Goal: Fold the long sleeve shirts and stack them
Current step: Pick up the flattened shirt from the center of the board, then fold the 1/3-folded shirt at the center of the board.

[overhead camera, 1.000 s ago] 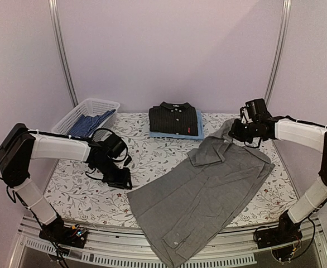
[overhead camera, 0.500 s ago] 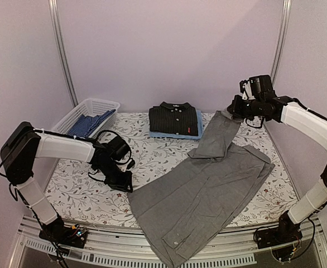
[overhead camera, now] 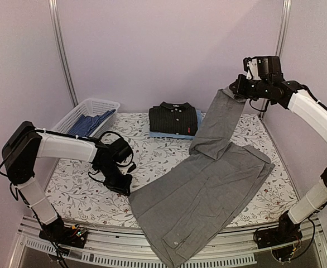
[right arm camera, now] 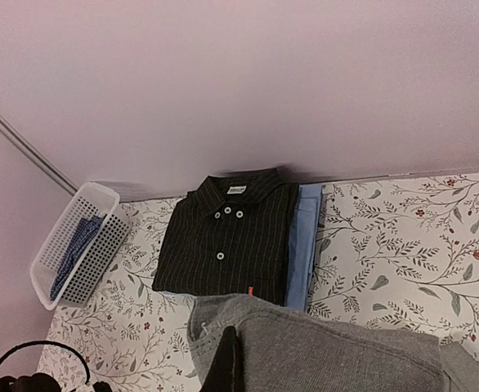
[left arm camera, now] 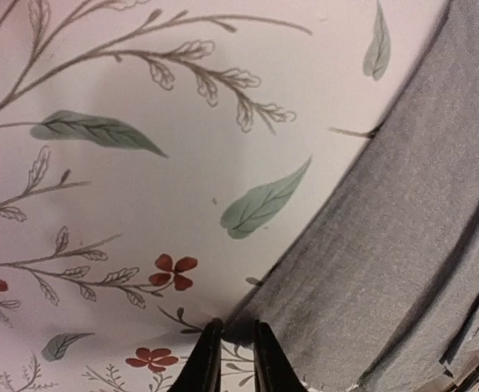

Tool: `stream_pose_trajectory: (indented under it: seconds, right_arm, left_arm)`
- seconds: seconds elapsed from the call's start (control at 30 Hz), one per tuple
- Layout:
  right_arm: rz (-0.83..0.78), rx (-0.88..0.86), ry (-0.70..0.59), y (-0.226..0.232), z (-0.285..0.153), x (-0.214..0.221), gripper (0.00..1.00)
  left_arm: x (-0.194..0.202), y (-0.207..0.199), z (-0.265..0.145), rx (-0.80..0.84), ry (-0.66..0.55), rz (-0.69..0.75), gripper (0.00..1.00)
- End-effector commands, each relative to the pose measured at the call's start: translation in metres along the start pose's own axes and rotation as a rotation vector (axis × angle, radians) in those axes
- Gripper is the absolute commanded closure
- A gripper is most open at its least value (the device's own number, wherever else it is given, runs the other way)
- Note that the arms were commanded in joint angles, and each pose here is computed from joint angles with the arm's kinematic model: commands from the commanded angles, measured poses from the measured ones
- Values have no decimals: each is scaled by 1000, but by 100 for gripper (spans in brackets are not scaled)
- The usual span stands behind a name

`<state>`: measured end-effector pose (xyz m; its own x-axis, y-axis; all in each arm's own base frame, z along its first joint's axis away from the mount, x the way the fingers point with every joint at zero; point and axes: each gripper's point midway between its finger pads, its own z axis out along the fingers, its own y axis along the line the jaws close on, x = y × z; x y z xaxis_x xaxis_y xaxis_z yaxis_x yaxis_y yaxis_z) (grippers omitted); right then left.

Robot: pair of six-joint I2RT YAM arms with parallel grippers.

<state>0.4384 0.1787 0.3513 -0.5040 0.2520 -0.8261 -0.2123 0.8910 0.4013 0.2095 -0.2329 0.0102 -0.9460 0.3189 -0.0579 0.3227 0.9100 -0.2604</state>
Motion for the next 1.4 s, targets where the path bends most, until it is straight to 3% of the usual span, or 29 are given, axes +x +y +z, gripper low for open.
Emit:
stream_pose_trajectory:
  seconds: [0.0, 0.13, 0.43, 0.67, 1.0, 1.37]
  right_arm:
    - [-34, 1, -41, 8, -13, -16, 100]
    - [-47, -5, -55, 11, -16, -22, 100]
    - [-83, -13, -91, 17, -27, -37, 100]
    - [-107, -5, -97, 17, -40, -38, 100]
    - [-128, -22, -148, 21, -96, -39, 100]
    - [-129, -29, -205, 16, -174, -28, 100]
  left_arm:
    - [0, -2, -6, -23, 9, 28, 91]
    - [-7, -7, -13, -20, -16, 44, 100]
    - [-14, -12, -29, -25, -63, 75, 100]
    - [-10, -47, -52, 55, -119, 181, 100]
    - [34, -118, -68, 197, -99, 397, 100]
    - [94, -158, -47, 241, -8, 551, 100]
